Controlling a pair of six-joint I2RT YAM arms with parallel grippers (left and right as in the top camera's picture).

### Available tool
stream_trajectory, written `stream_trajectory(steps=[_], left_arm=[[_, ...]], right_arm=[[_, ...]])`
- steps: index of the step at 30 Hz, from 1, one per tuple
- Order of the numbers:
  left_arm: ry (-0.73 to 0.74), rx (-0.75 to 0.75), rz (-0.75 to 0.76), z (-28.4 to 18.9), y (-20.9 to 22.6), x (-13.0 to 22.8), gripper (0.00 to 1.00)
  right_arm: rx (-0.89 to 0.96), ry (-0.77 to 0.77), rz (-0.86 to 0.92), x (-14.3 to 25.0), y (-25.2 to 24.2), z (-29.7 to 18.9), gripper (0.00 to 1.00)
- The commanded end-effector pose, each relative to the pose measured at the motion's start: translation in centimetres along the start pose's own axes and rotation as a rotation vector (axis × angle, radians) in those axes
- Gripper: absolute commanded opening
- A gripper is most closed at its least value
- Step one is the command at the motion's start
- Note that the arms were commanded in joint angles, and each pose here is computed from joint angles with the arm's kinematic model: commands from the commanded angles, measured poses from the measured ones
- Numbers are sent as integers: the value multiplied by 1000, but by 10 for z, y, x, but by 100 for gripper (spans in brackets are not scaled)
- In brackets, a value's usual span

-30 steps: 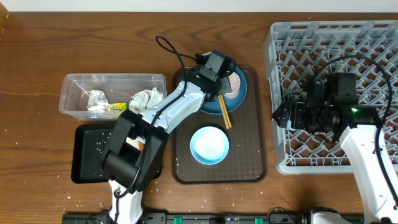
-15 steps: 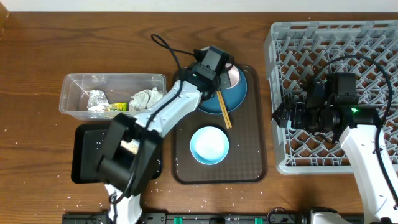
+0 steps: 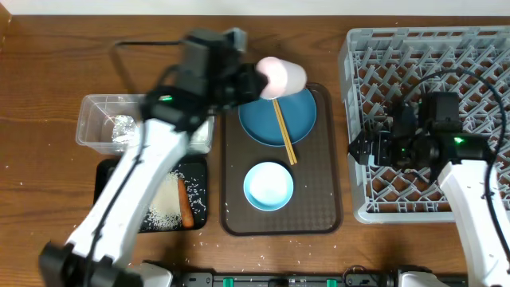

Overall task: Sort waste into correct bins and load items into the dishwasher rack
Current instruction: 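Lift the pink cup with the left gripper toward the right gripper, then grasp the pink cup with the right gripper from the left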

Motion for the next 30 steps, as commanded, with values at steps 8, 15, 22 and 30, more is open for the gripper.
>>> stream_trajectory(steps=[8, 15, 22, 30], left_arm=[[194, 690, 82, -62, -49, 16, 6], [263, 770, 109, -58, -70, 29, 6], [299, 780, 159, -48, -87, 42, 6], [333, 795, 179, -44, -99, 52, 6]], right_arm=[[-716, -142, -488, 30, 92, -105, 99], [-846, -216, -614, 45, 107, -132, 99], [-925, -211, -634, 48, 112, -139, 99], [-976, -207, -645, 50, 115, -143, 99]])
Point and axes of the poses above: each gripper's point midway between its finger pads, its own z axis out along the fingers, its own y axis along the line the jaws close on, x = y × z, the point moved 7 cm from there along -z, back along the fingers, and after that the axes turned 11 degrees about z, right-handed, at the moved point
